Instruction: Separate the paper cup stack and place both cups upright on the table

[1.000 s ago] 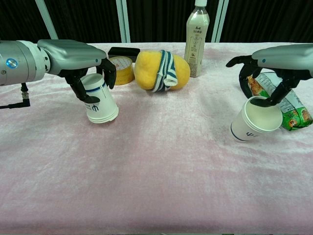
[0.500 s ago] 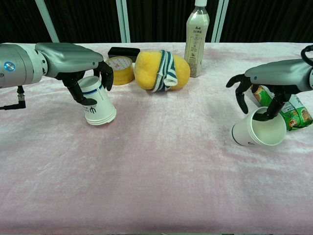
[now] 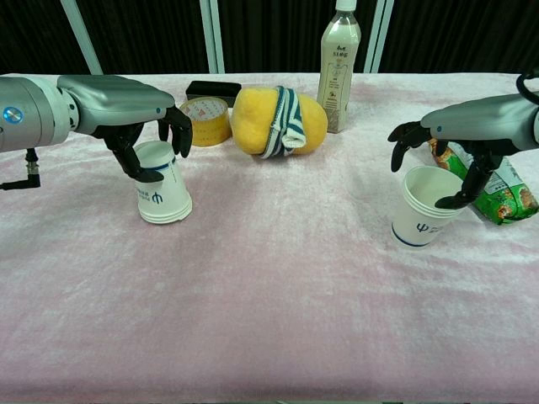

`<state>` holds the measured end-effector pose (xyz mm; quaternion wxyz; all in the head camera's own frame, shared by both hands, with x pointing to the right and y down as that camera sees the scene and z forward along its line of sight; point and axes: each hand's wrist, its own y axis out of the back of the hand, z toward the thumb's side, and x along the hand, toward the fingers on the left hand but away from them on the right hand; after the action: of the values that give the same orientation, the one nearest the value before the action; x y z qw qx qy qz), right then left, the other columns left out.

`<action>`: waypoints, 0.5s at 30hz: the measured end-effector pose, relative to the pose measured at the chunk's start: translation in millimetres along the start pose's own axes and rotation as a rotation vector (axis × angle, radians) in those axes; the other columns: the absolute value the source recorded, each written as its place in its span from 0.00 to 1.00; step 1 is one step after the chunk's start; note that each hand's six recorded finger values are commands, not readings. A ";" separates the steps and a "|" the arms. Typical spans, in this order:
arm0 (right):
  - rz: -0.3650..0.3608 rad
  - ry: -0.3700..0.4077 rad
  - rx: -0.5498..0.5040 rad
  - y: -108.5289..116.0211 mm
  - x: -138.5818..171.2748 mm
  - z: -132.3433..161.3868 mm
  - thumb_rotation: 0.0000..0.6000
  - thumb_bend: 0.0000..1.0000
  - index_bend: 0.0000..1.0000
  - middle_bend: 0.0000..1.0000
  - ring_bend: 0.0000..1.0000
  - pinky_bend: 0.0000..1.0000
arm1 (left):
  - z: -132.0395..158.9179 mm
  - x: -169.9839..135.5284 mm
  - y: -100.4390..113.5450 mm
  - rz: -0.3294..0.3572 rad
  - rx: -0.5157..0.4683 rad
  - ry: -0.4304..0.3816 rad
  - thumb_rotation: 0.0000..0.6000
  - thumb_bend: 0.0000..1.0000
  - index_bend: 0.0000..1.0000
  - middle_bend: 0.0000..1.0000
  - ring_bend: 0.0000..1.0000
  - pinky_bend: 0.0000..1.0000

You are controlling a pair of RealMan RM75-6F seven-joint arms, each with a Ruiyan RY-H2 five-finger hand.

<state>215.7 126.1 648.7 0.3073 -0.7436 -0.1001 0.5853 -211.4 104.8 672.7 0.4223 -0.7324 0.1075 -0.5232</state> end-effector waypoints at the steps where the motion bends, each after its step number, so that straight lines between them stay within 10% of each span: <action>1: -0.004 0.003 -0.012 1.9 0.7 1.0 1.00 0.22 0.25 0.00 0.10 0.20 | 0.0 -0.3 0.5 0.000 -0.002 0.000 1.00 0.26 0.31 0.30 0.22 0.47; 15: -0.096 0.024 -0.124 50.6 36.2 -9.3 1.00 0.22 0.17 0.00 0.09 0.20 | 2.4 -2.7 3.7 -0.008 0.011 0.025 1.00 0.01 0.07 0.11 0.00 0.22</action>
<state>224.3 101.3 591.5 0.2897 -0.7626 -0.1680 0.5535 -209.4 105.3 667.9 0.4227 -0.7240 0.1071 -0.5346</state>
